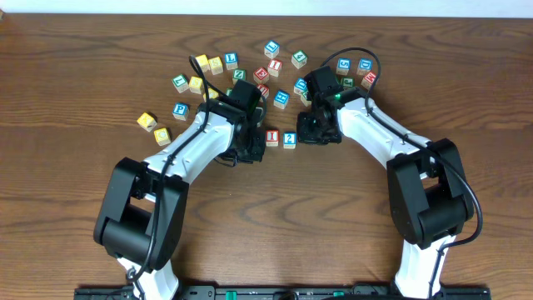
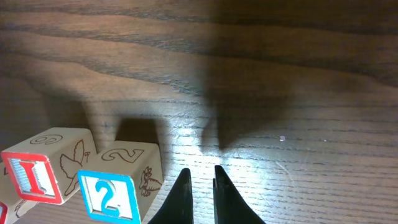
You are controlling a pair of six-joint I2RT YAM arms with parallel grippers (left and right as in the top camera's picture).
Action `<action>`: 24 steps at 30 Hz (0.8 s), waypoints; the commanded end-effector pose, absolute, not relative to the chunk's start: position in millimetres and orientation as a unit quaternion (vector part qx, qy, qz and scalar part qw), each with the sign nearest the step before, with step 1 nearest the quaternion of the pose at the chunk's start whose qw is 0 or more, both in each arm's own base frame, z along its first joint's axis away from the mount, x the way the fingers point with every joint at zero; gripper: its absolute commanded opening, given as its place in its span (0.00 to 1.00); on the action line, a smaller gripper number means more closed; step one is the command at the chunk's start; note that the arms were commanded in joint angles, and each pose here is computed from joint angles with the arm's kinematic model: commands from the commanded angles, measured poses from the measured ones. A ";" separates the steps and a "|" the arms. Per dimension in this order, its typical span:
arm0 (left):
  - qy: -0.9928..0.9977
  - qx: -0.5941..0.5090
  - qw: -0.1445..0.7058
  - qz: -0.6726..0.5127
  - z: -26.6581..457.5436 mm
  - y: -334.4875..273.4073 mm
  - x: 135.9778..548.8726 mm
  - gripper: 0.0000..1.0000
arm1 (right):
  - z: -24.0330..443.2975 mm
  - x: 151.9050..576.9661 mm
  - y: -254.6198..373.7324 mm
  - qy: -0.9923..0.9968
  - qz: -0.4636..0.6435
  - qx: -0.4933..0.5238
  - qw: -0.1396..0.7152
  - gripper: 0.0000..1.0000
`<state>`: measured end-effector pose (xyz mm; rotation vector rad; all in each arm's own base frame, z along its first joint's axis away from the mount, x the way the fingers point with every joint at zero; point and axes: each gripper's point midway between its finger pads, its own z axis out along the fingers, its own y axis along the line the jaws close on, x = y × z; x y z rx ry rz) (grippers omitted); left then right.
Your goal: Spell out AI2
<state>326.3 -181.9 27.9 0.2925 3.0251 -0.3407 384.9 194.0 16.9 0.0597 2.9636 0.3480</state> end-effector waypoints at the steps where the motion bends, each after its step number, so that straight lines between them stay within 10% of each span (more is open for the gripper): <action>1: 0.988 0.106 0.024 -0.111 18.6 -180.3 318.8 0.08 | 16.2 383.2 193.0 0.990 0.111 0.026 0.079 0.07; 24: 0.985 0.109 0.052 -0.120 8.2 -188.4 336.8 0.08 | 16.1 382.9 192.9 0.990 0.111 0.026 0.079 0.06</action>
